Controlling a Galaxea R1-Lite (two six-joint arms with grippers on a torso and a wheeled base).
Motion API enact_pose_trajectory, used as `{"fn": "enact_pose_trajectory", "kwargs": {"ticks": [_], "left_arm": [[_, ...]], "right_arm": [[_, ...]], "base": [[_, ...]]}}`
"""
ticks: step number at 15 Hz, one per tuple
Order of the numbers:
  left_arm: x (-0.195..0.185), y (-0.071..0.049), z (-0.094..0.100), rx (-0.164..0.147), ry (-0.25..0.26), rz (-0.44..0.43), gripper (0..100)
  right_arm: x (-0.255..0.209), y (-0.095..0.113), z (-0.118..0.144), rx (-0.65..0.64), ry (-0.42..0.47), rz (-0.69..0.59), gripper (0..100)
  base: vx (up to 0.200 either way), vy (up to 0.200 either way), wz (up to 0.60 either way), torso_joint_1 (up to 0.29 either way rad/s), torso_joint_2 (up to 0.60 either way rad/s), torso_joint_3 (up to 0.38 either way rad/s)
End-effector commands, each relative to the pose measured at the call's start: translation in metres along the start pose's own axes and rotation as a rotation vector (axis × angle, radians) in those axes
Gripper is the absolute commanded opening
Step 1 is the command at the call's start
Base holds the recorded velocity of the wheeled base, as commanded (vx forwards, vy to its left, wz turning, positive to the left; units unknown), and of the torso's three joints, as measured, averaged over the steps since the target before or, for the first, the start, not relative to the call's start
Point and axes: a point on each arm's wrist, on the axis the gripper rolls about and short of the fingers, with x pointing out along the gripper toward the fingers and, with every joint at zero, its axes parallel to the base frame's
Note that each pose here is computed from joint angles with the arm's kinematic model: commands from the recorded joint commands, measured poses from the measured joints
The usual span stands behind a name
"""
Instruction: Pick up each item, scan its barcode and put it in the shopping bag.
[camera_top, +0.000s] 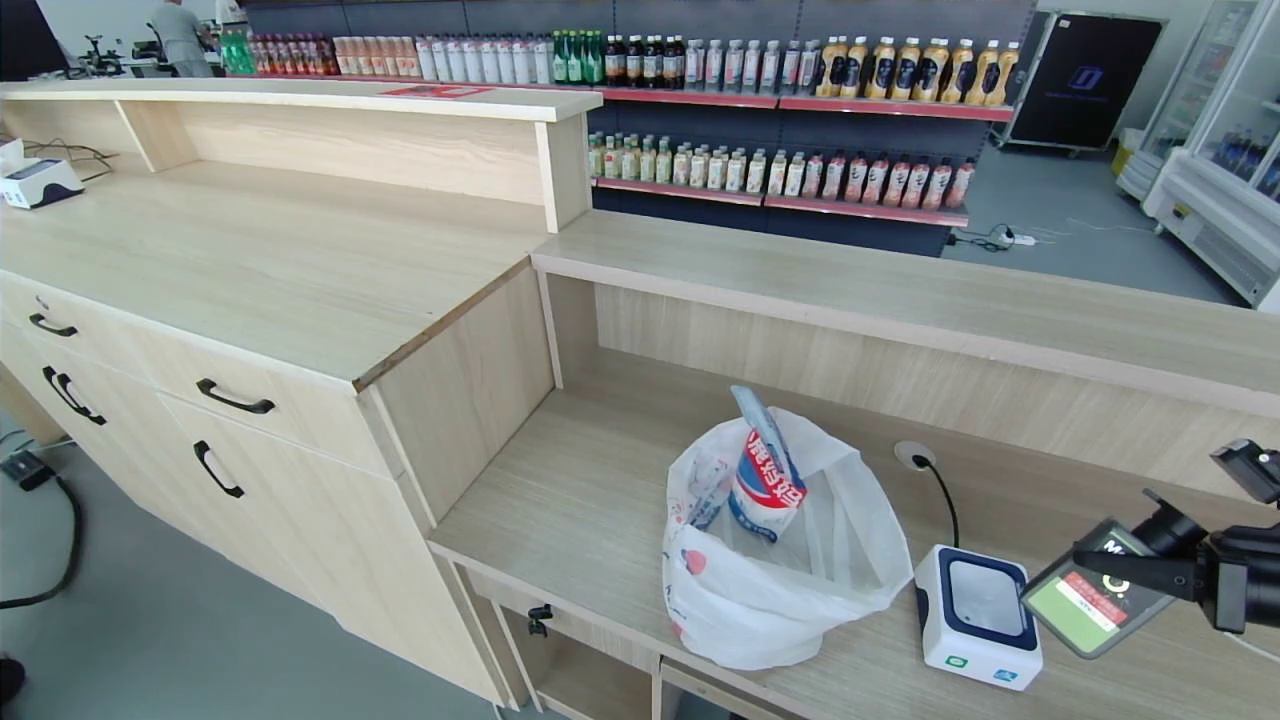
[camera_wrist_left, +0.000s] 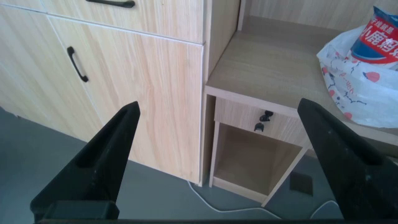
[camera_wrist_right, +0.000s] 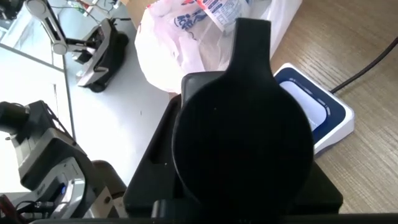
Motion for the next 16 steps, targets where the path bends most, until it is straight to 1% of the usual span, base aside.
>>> {"fn": "enact_pose_trajectory", "kwargs": {"ticks": [1, 9, 12, 13, 14, 15, 16], "left_arm": [[0.000, 0.000, 0.000, 0.000, 0.000, 0.000, 100], [0.000, 0.000, 0.000, 0.000, 0.000, 0.000, 100], [0.000, 0.000, 0.000, 0.000, 0.000, 0.000, 100], [0.000, 0.000, 0.000, 0.000, 0.000, 0.000, 100], [0.000, 0.000, 0.000, 0.000, 0.000, 0.000, 100], [0.000, 0.000, 0.000, 0.000, 0.000, 0.000, 100], [0.000, 0.000, 0.000, 0.000, 0.000, 0.000, 100]], "right_arm": [[0.003, -0.005, 0.002, -0.005, 0.001, 0.010, 0], [0.008, -0.004, 0.003, -0.015, 0.009, 0.028, 0], [0.008, 0.001, 0.008, -0.046, 0.010, 0.022, 0], [0.002, 0.012, 0.018, -0.098, 0.008, -0.004, 0], [-0.010, 0.037, 0.034, -0.180, -0.013, -0.042, 0], [-0.024, 0.075, 0.047, -0.243, -0.045, -0.079, 0], [-0.038, 0.114, 0.055, -0.269, -0.074, -0.114, 0]], "base": [[0.000, 0.000, 0.00, 0.000, 0.00, 0.000], [0.000, 0.000, 0.00, 0.000, 0.00, 0.000], [0.000, 0.000, 0.00, 0.000, 0.00, 0.000], [0.000, 0.000, 0.00, 0.000, 0.00, 0.000], [0.000, 0.000, 0.00, 0.000, 0.00, 0.000], [0.000, 0.000, 0.00, 0.000, 0.00, 0.000], [0.000, 0.000, 0.00, 0.000, 0.00, 0.000]]}}
